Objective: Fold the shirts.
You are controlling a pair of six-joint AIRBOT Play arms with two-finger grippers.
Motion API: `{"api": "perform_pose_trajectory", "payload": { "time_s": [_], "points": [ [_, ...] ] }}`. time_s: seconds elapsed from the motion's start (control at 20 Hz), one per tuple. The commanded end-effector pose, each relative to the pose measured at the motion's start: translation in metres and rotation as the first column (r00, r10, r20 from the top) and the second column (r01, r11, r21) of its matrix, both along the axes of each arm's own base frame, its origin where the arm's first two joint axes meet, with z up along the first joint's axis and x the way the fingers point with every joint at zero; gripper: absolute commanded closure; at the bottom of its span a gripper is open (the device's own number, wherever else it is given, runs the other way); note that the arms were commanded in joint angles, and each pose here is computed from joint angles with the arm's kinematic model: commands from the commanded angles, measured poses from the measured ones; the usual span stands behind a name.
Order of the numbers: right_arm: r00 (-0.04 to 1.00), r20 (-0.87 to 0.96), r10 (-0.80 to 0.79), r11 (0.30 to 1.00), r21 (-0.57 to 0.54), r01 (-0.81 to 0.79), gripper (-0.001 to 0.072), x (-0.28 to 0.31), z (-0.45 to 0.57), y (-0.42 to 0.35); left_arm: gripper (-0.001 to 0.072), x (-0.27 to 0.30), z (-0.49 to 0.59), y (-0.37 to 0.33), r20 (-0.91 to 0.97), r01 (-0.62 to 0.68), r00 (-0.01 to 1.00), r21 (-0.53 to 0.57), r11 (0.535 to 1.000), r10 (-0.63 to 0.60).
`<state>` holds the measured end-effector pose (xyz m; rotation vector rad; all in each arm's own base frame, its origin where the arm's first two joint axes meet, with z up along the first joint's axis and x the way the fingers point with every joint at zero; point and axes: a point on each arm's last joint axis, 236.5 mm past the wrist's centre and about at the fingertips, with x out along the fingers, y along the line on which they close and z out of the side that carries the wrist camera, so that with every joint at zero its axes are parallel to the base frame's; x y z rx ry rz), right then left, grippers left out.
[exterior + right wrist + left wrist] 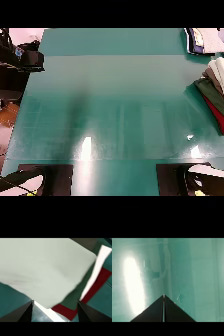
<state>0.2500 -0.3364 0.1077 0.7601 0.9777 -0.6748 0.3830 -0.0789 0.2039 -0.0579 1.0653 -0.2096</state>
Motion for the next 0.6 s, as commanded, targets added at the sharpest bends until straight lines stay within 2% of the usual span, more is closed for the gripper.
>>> {"api": "perform_pose_trajectory", "payload": {
  "time_s": [0.0, 0.2, 0.3, 0.45, 0.5, 0.55],
  "points": [
    [0.994, -0.003, -0.11, 0.993, 0.052, 0.11, 0.0139, -0.027, 0.003, -0.002, 0.0678, 0.0, 0.0, 0.0, 0.0, 0.002, 1.0, 0.001, 1.0, -0.002],
    [0.978, 0.194, -0.078, 0.996, 0.051, 0.069, 0.014, 0.006, 0.047, 0.018, 0.0678, 0.0, 0.0, 0.0, 0.0, 0.001, 1.0, 0.001, 1.0, -0.001],
    [0.959, 0.283, -0.006, 0.998, 0.06, -0.012, 0.0155, 0.034, 0.07, 0.047, 0.0678, -0.003, -0.001, 0.0, -0.011, 0.002, 1.0, 0.003, 1.0, -0.002],
    [0.932, 0.332, 0.143, 0.988, 0.012, -0.156, 0.0158, 0.07, 0.095, 0.1, 0.0677, 0.005, 0.003, 0.0, 0.026, -0.003, 1.0, -0.004, 1.0, 0.003],
    [0.921, 0.336, 0.199, 0.978, -0.003, -0.21, 0.0232, 0.08, 0.101, 0.12, 0.0678, 0.01, 0.006, -0.001, 0.047, -0.005, 0.999, -0.008, 1.0, 0.006],
    [0.905, 0.338, 0.259, 0.963, -0.02, -0.268, 0.0484, 0.09, 0.106, 0.143, 0.0677, 0.013, 0.008, -0.001, 0.065, -0.007, 0.998, -0.012, 1.0, 0.008]
  ]
}}
